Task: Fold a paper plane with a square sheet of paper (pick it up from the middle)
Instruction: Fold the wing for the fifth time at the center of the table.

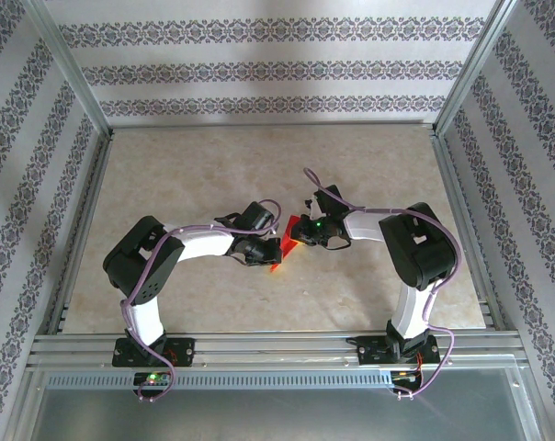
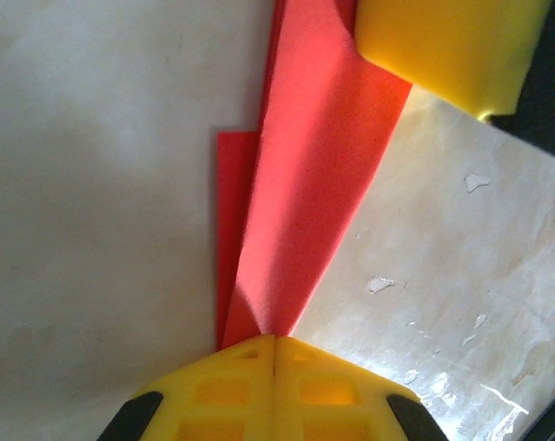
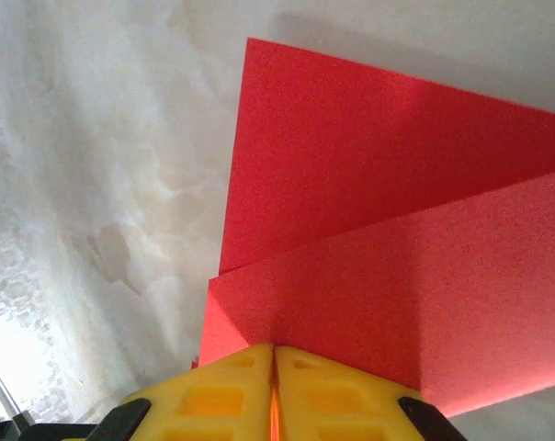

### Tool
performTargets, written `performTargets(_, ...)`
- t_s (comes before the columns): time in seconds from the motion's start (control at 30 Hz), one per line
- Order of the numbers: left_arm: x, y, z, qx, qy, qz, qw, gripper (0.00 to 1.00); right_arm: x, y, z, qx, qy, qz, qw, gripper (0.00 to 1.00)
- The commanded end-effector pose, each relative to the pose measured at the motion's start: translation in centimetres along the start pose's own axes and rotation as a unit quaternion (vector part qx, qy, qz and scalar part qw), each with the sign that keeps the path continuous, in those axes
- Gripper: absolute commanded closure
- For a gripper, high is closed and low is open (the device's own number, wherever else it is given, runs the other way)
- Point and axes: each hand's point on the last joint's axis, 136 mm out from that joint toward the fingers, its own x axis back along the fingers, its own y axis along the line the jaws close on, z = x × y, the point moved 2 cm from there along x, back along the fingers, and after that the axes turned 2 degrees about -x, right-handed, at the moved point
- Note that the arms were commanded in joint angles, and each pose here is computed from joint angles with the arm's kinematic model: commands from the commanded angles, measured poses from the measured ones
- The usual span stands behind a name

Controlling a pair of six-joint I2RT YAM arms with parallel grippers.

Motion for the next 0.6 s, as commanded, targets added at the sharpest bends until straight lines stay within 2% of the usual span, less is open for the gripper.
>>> performTargets(0.0,0.5,2.0,3.7,0.012,0.070,-0.037,0.997,1.00,-0.9,-3.0,0.4,-0.029,0.007,0.059,0.998,0.88)
performTargets(0.2,1.6,2.2,5.7,-0.006,0.104,-0.054,0.993,1.00,-1.0,-3.0,0.2,-0.029,0.008,0.061,0.998,0.88)
performTargets(0.33,2.7,1.2,5.6,-0.031,0.104,-0.048,0.993,1.00,-0.6,-2.1,-0.2,-0.020,0.006,0.049,0.999,0.88)
performTargets(0.43,4.1,0.0,4.3,-0.053,0.074,-0.047,0.995,0.96,0.2,-0.3,-0.8,-0.006,-0.001,0.025,1.000,0.87)
performTargets(0.57,6.9,-0.5,1.6,-0.056,0.001,-0.054,0.997,0.89,2.6,3.4,-1.6,0.022,-0.024,-0.017,0.999,0.81)
